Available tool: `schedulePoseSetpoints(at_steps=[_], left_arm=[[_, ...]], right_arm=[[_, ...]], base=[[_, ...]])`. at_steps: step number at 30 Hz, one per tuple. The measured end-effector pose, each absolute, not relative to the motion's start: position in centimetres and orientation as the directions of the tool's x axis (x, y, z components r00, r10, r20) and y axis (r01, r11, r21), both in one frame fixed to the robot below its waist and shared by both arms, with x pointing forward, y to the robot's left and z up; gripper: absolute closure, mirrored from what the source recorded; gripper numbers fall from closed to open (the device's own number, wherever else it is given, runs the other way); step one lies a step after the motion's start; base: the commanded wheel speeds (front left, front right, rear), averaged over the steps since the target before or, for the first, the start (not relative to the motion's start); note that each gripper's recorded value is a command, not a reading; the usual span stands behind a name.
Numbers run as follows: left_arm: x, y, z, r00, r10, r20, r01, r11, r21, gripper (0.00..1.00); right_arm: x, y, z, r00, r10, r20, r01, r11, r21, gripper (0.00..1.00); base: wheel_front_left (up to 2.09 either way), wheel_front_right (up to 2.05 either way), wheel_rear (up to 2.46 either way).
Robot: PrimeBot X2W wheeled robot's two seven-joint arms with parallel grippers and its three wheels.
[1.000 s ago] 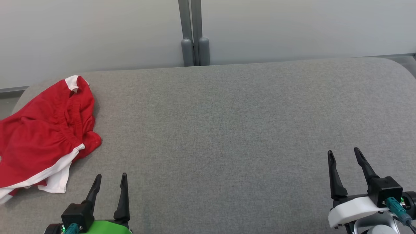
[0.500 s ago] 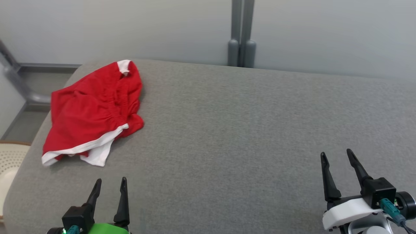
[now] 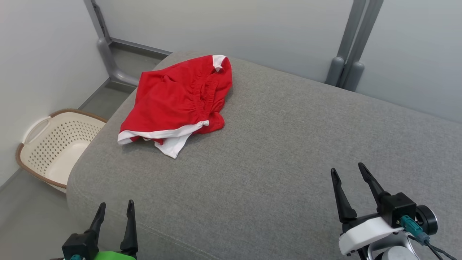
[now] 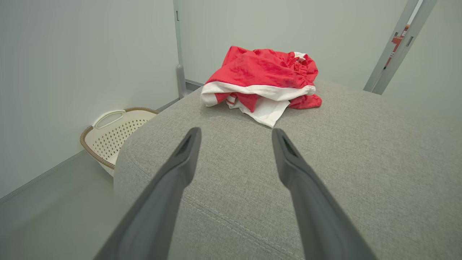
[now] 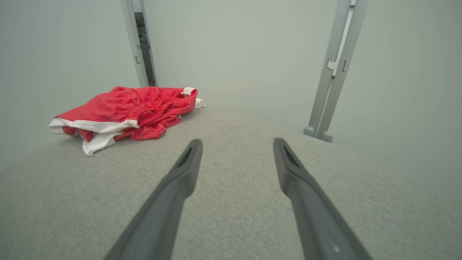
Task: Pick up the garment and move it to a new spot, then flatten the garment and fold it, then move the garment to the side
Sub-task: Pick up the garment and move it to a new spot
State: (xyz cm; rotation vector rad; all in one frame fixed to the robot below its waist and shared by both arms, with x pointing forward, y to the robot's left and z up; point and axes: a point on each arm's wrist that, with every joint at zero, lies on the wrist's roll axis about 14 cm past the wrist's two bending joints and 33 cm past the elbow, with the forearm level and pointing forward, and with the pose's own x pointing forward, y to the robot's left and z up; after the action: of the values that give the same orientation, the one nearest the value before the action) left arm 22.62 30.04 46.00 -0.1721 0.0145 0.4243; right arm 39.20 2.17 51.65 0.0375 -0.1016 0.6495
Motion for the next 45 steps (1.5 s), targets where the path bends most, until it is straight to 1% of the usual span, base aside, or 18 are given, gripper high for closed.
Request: schedulePoseSetpoints(at_steps=[3,8,11,15,18,21,24,27,28,29,30,31,34,37,42,45], left_arm=[[23.0,30.1,46.3,0.913,0.405,-0.043,-0.406,0.9,-0.158,0.0],[26.5,29.9,48.2,0.938,0.348,0.0,-0.344,0.928,-0.146,0.0],[30.0,29.1,48.5,0.965,0.262,-0.017,-0.262,0.96,-0.102,0.0],[35.9,28.6,49.1,0.984,0.16,-0.079,-0.164,0.985,-0.05,0.0],[39.5,29.2,48.3,0.978,0.113,-0.174,-0.109,0.994,0.028,0.0],[42.1,29.6,45.7,0.949,0.085,-0.303,-0.067,0.995,0.067,0.0],[43.7,29.6,43.1,0.907,0.058,-0.418,-0.019,0.995,0.096,0.0],[45.3,29.8,41.4,0.877,0.049,-0.477,-0.006,0.996,0.091,0.0],[45.5,30.0,40.6,0.86,0.051,-0.508,0.001,0.995,0.102,0.05],[45.6,30.2,40.0,0.846,0.054,-0.53,0.003,0.994,0.107,0.54],[45.8,30.2,39.3,0.833,0.053,-0.551,0.008,0.994,0.108,0.76],[45.9,30.1,38.5,0.819,0.051,-0.572,0.005,0.995,0.096,1.0],[46.5,29.7,37.4,0.8,0.042,-0.599,0.016,0.996,0.091,1.0],[47.2,29.8,37.8,0.816,0.052,-0.576,0.005,0.995,0.097,1.0],[48.5,30.5,41.3,0.881,0.081,-0.467,-0.031,0.993,0.114,1.0],[49.0,31.9,45.1,0.921,0.106,-0.375,-0.071,0.992,0.106,1.0]], right_arm=[[39.4,2.3,51.3,0.791,0.604,0.098,-0.607,0.795,0.001,0.0],[40.7,2.2,51.1,0.794,0.6,0.098,-0.6,0.799,-0.029,0.0],[42.4,2.0,51.4,0.793,0.598,0.116,-0.596,0.801,-0.055,0.0],[44.8,2.6,51.0,0.775,0.619,0.125,-0.614,0.785,-0.08,0.0],[46.2,2.6,49.5,0.778,0.619,0.107,-0.615,0.786,-0.063,0.0],[47.1,2.0,46.8,0.793,0.606,0.059,-0.606,0.795,-0.03,0.0],[47.5,1.0,44.3,0.81,0.587,0.008,-0.587,0.81,-0.001,0.0],[48.0,-0.6,42.9,0.835,0.549,-0.021,-0.549,0.836,0.009,0.0],[48.1,-1.3,42.6,0.844,0.535,-0.03,-0.535,0.845,0.01,0.0],[48.2,-1.8,42.3,0.851,0.523,-0.038,-0.523,0.852,0.01,0.0],[48.1,-2.4,42.0,0.859,0.51,-0.048,-0.51,0.86,0.011,0.0],[48.1,-3.0,41.8,0.866,0.496,-0.054,-0.496,0.868,0.01,0.0],[48.1,-4.7,41.3,0.888,0.455,-0.071,-0.456,0.89,0.009,0.0],[47.6,-6.0,41.1,0.903,0.421,-0.088,-0.422,0.907,0.011,0.0],[45.9,-6.9,41.1,0.914,0.39,-0.113,-0.389,0.921,0.028,0.0],[45.0,-6.9,41.9,0.917,0.384,-0.105,-0.383,0.923,0.037,0.0]], base=[[0.0,0.0,0.0],[0.0,0.0,0.0],[0.0,0.0,0.0],[0.0,0.0,0.0],[0.0,0.0,0.0],[0.0,0.0,0.0],[0.0,0.0,0.0],[0.0,0.0,0.0],[0.0,0.0,0.0],[0.0,0.0,0.0],[0.0,0.0,0.0],[0.0,0.0,0.0],[0.0,0.0,0.0],[0.0,0.0,0.0],[0.0,0.0,0.0],[0.0,0.0,0.0]])
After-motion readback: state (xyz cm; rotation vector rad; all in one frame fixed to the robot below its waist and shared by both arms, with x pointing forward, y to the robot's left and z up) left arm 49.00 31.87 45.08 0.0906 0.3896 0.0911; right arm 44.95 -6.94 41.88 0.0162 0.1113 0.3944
